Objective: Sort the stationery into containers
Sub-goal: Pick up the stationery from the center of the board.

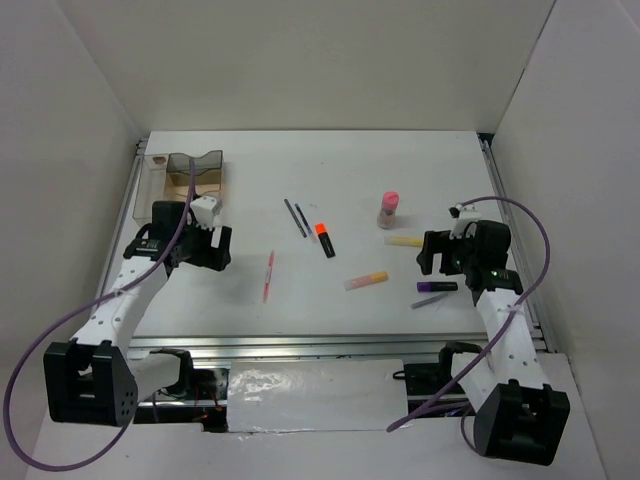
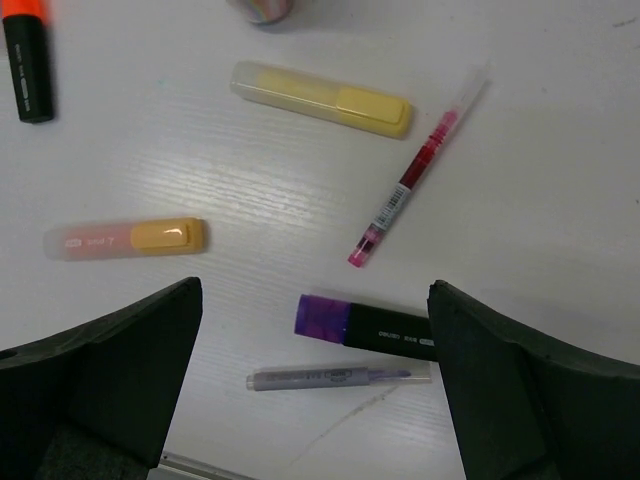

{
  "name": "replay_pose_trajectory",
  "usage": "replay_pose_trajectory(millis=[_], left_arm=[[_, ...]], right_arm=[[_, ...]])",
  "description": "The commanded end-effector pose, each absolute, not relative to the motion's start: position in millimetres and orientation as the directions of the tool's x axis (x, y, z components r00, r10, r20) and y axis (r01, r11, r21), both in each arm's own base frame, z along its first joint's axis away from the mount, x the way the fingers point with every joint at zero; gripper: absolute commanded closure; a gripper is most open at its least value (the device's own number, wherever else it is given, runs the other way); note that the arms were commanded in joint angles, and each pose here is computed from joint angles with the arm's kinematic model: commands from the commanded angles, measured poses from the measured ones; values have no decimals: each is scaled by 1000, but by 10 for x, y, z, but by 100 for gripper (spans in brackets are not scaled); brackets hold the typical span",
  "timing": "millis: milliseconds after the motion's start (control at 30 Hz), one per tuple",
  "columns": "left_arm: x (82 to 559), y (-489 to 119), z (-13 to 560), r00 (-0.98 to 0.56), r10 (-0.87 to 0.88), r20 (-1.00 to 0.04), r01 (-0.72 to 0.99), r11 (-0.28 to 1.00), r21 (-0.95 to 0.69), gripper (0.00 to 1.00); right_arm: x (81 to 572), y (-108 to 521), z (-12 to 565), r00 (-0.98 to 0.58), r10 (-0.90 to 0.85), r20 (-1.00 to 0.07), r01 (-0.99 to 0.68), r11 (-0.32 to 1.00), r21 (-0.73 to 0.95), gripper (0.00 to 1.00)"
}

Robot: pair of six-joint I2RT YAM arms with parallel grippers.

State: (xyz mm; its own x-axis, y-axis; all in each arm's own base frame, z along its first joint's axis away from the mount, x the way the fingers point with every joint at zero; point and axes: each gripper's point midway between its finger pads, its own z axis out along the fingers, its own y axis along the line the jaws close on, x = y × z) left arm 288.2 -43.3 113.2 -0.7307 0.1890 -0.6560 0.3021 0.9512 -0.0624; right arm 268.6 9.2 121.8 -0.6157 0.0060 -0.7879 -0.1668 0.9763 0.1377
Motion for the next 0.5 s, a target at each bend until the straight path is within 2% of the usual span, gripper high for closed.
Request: replay_pose_trajectory(millis=[0, 467], left_arm=[[2889, -566, 1273, -672, 229, -704, 400, 912, -85, 1], [2852, -633, 1295, -653, 243, -717, 440, 893, -98, 1]], right_arm=[[2772, 271, 1356, -541, -62, -839, -270, 958, 102, 0], [3522, 470, 1435, -502, -144, -853, -301, 953, 17, 0]])
